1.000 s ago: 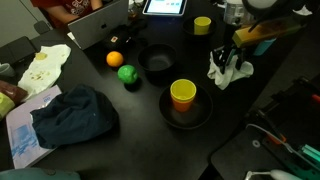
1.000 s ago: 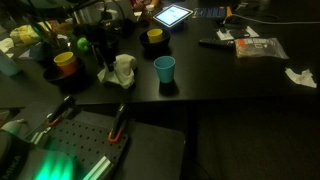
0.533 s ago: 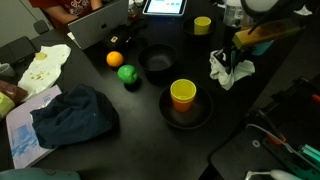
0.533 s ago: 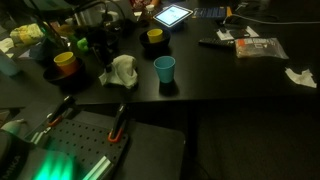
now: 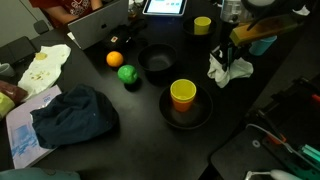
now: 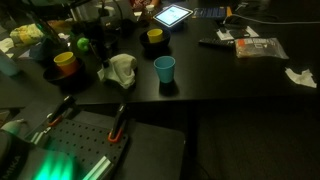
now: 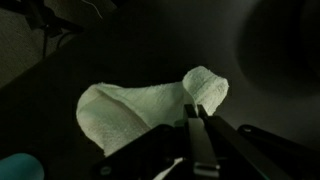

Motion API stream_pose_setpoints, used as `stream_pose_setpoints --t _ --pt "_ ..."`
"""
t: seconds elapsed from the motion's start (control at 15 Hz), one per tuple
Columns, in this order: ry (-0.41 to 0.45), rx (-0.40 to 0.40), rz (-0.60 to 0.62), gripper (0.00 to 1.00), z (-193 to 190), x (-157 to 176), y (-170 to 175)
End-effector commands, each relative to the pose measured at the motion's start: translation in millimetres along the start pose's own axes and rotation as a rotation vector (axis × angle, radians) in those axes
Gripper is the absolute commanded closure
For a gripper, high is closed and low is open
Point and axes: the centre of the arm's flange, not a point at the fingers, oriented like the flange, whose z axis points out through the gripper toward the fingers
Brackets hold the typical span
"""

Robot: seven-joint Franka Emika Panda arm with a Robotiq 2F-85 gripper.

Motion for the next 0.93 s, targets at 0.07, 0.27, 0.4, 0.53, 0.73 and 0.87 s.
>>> stream_pose_setpoints --t 0.07,0.27,0.4,0.53,0.73,0.87 --pt "0.073 0.015 -0.058 0.99 -43.3 -5.0 -23.8" --pt "0.128 0.023 -0.092 0.99 -60.5 -4.5 -41.9" --pt "0.176 0.012 -0.103 0.99 -74.1 -0.3 -52.2" --pt "0.228 0.001 -0.11 0.99 -91.8 4.8 -60.2" --pt "0.3 -0.002 -0.111 0.99 -114.3 8.8 -69.6" --pt "0.346 0.013 -0.107 0.99 -131.2 10.6 -75.1"
